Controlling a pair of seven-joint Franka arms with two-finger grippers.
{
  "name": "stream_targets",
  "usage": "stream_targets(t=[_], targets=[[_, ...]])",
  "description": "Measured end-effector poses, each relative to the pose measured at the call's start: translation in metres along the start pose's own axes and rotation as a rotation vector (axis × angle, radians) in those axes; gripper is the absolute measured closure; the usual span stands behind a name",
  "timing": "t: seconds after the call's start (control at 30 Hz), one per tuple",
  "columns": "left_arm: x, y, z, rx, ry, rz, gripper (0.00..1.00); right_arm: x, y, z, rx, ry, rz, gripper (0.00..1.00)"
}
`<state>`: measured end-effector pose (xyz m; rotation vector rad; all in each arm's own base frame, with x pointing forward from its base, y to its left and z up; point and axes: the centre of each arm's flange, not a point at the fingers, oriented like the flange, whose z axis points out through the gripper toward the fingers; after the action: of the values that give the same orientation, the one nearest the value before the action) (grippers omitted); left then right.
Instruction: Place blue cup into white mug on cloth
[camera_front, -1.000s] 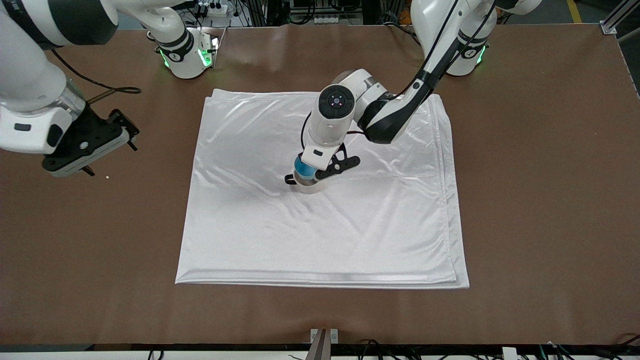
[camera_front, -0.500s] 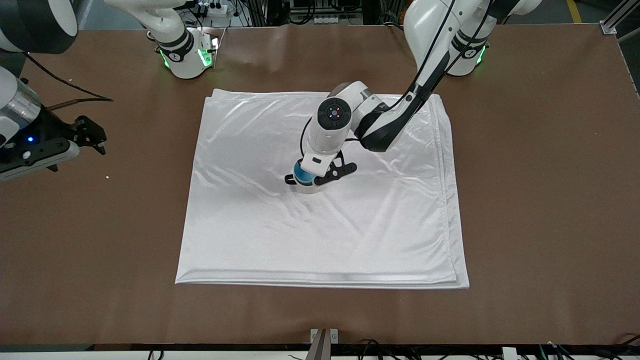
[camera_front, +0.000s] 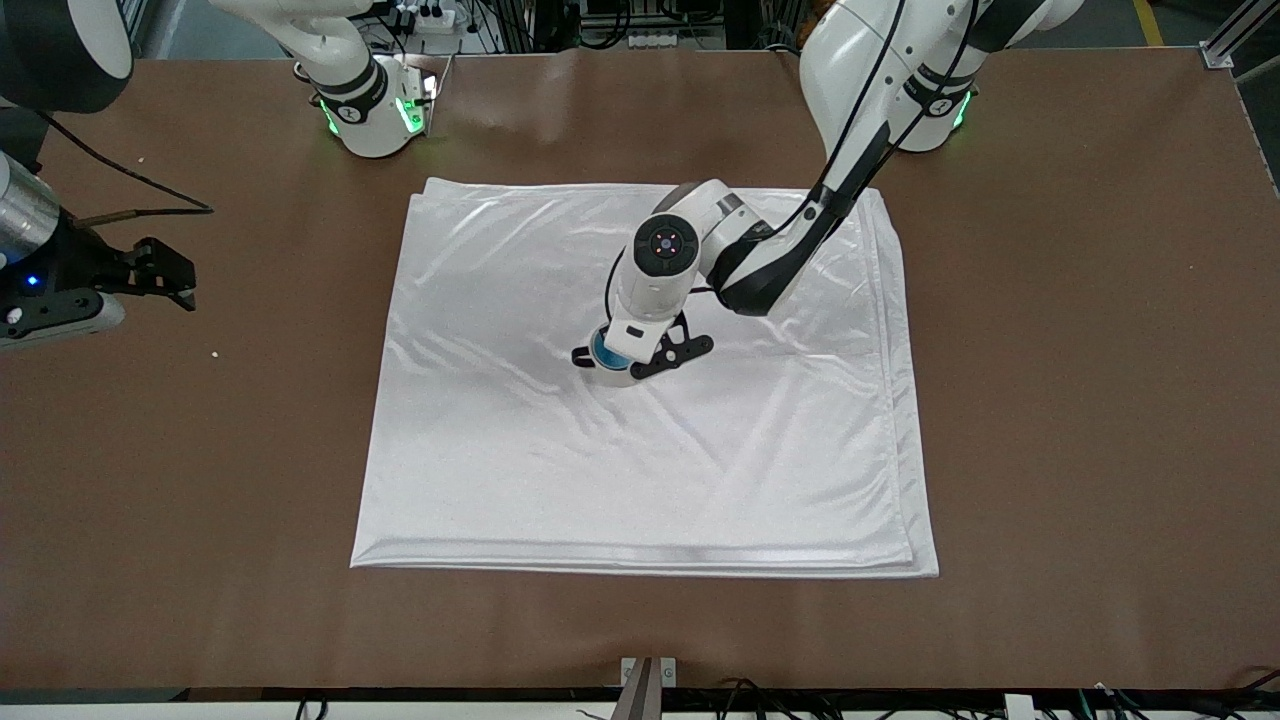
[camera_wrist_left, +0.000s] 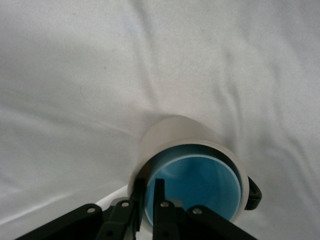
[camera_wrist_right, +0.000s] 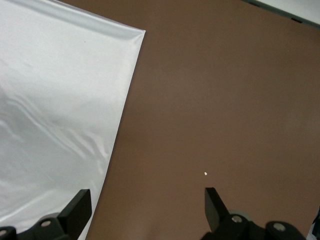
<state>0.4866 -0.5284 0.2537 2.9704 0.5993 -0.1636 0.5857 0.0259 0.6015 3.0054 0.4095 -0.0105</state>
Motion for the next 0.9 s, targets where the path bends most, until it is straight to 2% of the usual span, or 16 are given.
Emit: stream_targets(t=[0.03, 0.3, 0.4, 0.43, 0.6, 0.9], targets=[[0.0, 0.0, 0.0, 0.0, 0.0, 0.0, 0.78, 0.0, 0.0, 0.0, 0.001, -0.003, 0.013, 0.0], [0.0, 0.0, 0.002, 0.003, -0.001, 0.001, 0.44, -0.002, 0.003, 0.001, 0.007, -0.008, 0.142, 0.0], [0.0, 0.0, 0.002, 0.002, 0.0, 0.001, 0.31, -0.003, 0.007, 0.002, 0.041, -0.005, 0.192, 0.0], [0.0, 0.0, 0.001, 0.002, 0.0, 0.001, 0.22, -0.004, 0.011, 0.002, 0.057, -0.004, 0.214, 0.0], [0.0, 0.001, -0.001, -0.003, 0.002, 0.001, 0.01, -0.009, 0.029, 0.003, 0.102, -0.001, 0.297, 0.0], [0.005, 0.007, -0.03, -0.033, 0.022, -0.001, 0.0, -0.011, 0.033, -0.003, 0.1, 0.009, 0.346, 0.0]])
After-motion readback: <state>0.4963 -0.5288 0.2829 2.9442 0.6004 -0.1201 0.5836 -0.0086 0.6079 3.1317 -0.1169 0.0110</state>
